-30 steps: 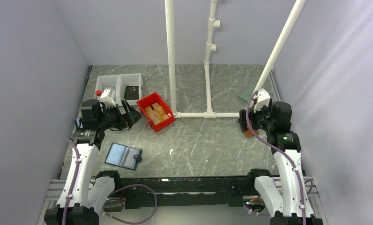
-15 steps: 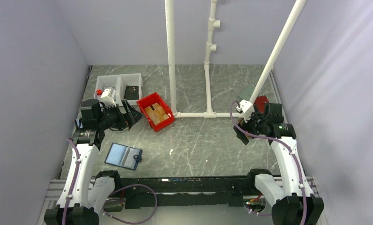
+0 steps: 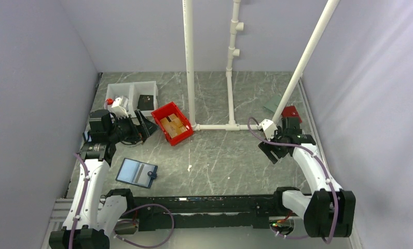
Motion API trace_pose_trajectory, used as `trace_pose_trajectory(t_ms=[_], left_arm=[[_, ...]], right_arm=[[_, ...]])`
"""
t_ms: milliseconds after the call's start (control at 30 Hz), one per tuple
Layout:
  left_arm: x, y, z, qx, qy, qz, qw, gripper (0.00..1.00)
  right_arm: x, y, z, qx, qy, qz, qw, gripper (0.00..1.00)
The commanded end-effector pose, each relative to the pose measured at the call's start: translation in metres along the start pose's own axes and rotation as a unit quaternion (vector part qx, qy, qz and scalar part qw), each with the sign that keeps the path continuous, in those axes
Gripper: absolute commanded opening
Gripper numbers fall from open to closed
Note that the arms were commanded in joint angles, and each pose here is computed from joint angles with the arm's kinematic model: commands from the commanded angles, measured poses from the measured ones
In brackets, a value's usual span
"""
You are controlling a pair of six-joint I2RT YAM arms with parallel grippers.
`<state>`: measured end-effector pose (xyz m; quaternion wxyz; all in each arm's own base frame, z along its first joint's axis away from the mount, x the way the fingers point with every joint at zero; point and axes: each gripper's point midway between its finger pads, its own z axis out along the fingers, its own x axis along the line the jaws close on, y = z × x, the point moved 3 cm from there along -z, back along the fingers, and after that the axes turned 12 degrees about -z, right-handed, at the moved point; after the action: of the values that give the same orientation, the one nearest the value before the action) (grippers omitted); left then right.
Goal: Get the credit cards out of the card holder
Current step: Open the card holder at the center of the board.
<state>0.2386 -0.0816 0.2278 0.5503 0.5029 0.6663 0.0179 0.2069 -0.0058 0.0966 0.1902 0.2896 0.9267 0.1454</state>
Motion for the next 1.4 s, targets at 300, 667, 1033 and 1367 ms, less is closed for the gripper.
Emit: trace_pose_trajectory(t_ms=[300, 667, 1033, 1367], left_arm=[[-0.005, 0.003, 0.000, -0.006, -0.017, 0.026, 1.000, 1.00], [-0.006, 0.003, 0.000, -0.006, -0.020, 0.028, 0.999, 0.99], [-0.007, 0.003, 0.000, -0.006, -0.022, 0.028, 0.999, 0.99], [-0.014, 0.001, 0.001, 0.006, -0.050, 0.031, 0.998, 0.99]], right_arm=[[-0.035, 0.017, 0.046, 0.017, -0.075, 0.017, 0.997, 0.67], [-0.038, 0.004, 0.061, 0.073, -0.092, 0.019, 0.993, 0.42], [-0.018, 0.007, 0.045, 0.066, -0.038, -0.019, 0.997, 0.01], [0.063, 0.068, 0.027, -0.029, 0.120, -0.153, 0.980, 0.00]])
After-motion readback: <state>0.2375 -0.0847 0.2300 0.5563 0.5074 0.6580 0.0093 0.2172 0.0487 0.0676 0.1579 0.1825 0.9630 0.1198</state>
